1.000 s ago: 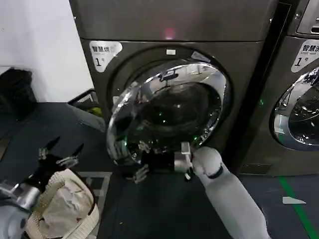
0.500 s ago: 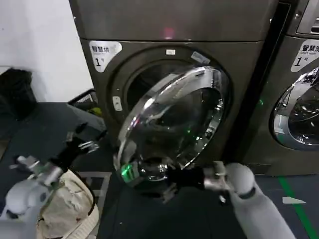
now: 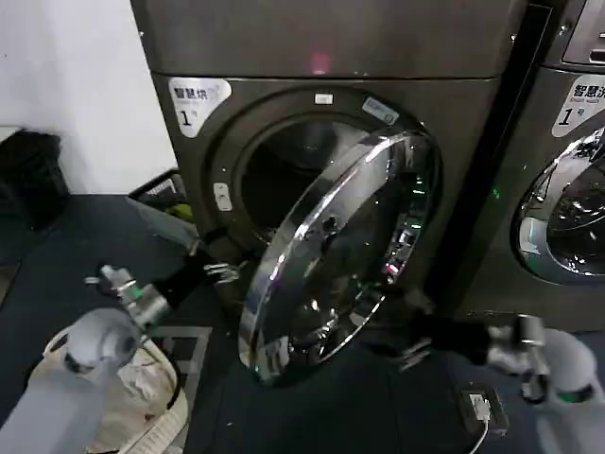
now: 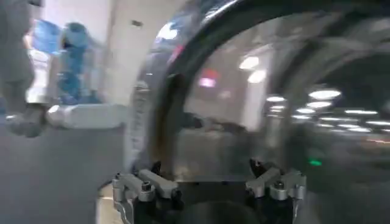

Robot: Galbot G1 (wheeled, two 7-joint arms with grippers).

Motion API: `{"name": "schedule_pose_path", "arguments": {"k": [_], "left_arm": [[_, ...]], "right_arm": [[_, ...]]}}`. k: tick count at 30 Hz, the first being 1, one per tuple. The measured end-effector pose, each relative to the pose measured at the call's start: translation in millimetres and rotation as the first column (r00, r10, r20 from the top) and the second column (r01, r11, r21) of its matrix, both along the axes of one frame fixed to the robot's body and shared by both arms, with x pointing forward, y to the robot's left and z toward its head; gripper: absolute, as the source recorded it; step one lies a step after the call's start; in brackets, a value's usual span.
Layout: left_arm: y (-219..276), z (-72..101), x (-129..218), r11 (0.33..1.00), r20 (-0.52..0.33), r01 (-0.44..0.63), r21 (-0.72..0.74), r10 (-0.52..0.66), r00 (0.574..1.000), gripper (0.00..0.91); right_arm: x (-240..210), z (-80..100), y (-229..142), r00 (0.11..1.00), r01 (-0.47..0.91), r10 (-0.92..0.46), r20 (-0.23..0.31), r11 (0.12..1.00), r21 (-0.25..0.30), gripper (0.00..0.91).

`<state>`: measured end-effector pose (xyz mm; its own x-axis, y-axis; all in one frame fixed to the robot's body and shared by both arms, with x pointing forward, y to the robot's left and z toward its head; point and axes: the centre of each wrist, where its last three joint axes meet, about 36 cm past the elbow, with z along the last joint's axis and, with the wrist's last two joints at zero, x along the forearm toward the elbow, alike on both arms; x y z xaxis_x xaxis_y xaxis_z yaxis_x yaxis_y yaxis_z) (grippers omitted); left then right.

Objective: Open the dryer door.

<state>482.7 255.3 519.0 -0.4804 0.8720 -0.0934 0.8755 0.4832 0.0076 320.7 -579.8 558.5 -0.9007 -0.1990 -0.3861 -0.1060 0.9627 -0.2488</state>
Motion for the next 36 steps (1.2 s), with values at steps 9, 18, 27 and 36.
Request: {"name": "schedule_pose_path", "arguments": {"k": [9,18,27,36], "left_arm": [[-38,4.7,-12,0.992,0.012,0.127,0.015,-0.128,0.992,0.907],[-87,-5.5,-13,0.970,-0.013,0.243,-0.015,-0.244,0.970,0.907],[-136,-15.1,4,0.948,-0.021,0.318,0.016,-0.318,0.948,0.907],[-179,-19.1,21,0.928,0.008,0.369,0.053,-0.370,0.929,0.907]], "right_arm": [[-80,28.6,-40,0.815,0.571,-0.578,0.038,0.813,0.115,0.907],[-155,45.0,-73,0.524,0.841,-0.851,0.028,0.522,0.142,0.907],[-211,64.9,-81,0.398,0.911,-0.917,0.024,0.398,0.112,0.907],[-248,79.2,-83,0.280,0.957,-0.959,0.049,0.282,0.060,0.907]]}}
